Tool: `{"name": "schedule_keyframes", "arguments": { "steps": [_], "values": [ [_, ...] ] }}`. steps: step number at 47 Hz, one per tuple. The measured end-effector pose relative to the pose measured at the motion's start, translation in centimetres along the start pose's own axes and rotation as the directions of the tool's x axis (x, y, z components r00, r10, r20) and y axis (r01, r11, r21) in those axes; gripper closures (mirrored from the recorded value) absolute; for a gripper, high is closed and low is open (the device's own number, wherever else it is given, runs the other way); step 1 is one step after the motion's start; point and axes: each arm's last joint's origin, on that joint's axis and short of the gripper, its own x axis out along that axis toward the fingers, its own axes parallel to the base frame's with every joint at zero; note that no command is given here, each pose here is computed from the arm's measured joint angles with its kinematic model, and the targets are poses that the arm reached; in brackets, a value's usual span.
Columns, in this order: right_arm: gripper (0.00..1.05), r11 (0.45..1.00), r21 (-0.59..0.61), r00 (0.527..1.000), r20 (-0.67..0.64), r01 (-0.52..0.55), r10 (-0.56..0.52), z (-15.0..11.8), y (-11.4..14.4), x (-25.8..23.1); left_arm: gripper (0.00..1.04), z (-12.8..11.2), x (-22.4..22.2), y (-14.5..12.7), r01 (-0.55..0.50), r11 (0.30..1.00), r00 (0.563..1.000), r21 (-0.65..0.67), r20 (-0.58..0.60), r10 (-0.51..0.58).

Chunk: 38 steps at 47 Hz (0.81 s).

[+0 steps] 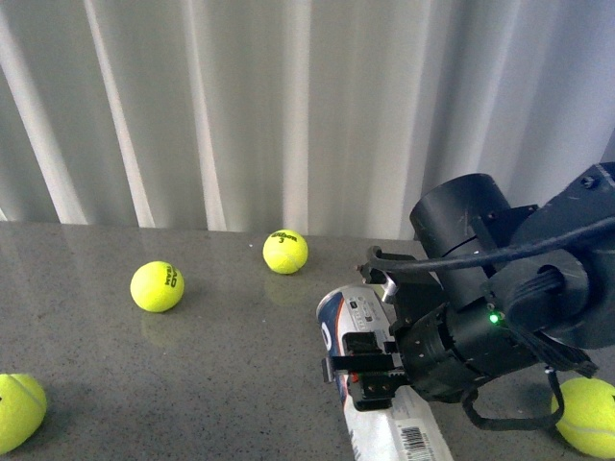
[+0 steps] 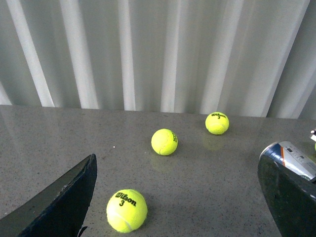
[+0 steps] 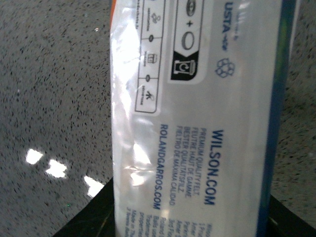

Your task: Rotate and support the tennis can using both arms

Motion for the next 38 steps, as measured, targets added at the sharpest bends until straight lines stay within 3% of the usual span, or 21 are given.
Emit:
{"name": "schedule_keyframes", "arguments": {
  "steps": [6,10,15,17,19,23,25,27,31,38],
  "values": [
    [0.69,0.973,-0.231,0.998,0.045,-0.024,0.035,-0.7,0.4,-2.1,0.07,0.0,0.0,0.0,0.000,1.000,1.000,0.000,0.000,0.000],
    [0.77,0.873,-0.486,0.993,0.083,-0.031,0.081,-1.2,0.8,-4.0,0.07,0.0,0.0,0.0,0.000,1.000,1.000,0.000,0.000,0.000],
    [0.83,0.651,-0.759,0.984,0.109,-0.008,0.139,-2.0,1.1,-5.4,0.07,0.0,0.0,0.0,0.000,1.000,1.000,0.000,0.000,0.000],
    [0.84,0.549,-0.836,0.985,0.103,0.010,0.139,-2.3,1.1,-5.5,0.07,0.0,0.0,0.0,0.000,1.000,1.000,0.000,0.000,0.000],
    [0.86,0.413,-0.910,0.988,0.101,0.045,0.117,-2.7,0.9,-5.3,0.07,0.0,0.0,0.0,0.000,1.000,1.000,0.000,0.000,0.000],
    [0.90,0.136,-0.985,0.990,0.115,0.103,0.083,-3.2,0.2,-4.2,0.07,0.0,0.0,0.0,0.000,1.000,1.000,0.000,0.000,0.000],
    [0.92,0.039,-0.994,0.992,0.104,0.101,0.071,-3.5,0.0,-3.6,0.07,0.0,0.0,0.0,0.000,1.000,1.000,0.000,0.000,0.000],
    [0.93,-0.023,-0.994,0.992,0.104,0.105,0.065,-3.6,-0.2,-3.2,0.07,0.0,0.0,0.0,0.000,1.000,1.000,0.000,0.000,0.000],
    [0.94,-0.088,-0.990,0.993,0.103,0.108,0.053,-3.6,-0.3,-2.1,0.07,0.0,0.0,0.0,0.000,1.000,1.000,0.000,0.000,0.000],
    [0.95,-0.105,-0.985,0.990,0.130,0.136,0.062,-2.7,0.3,-0.6,0.07,0.0,0.0,0.0,0.000,1.000,1.000,0.000,0.000,0.000]
  ]
}}
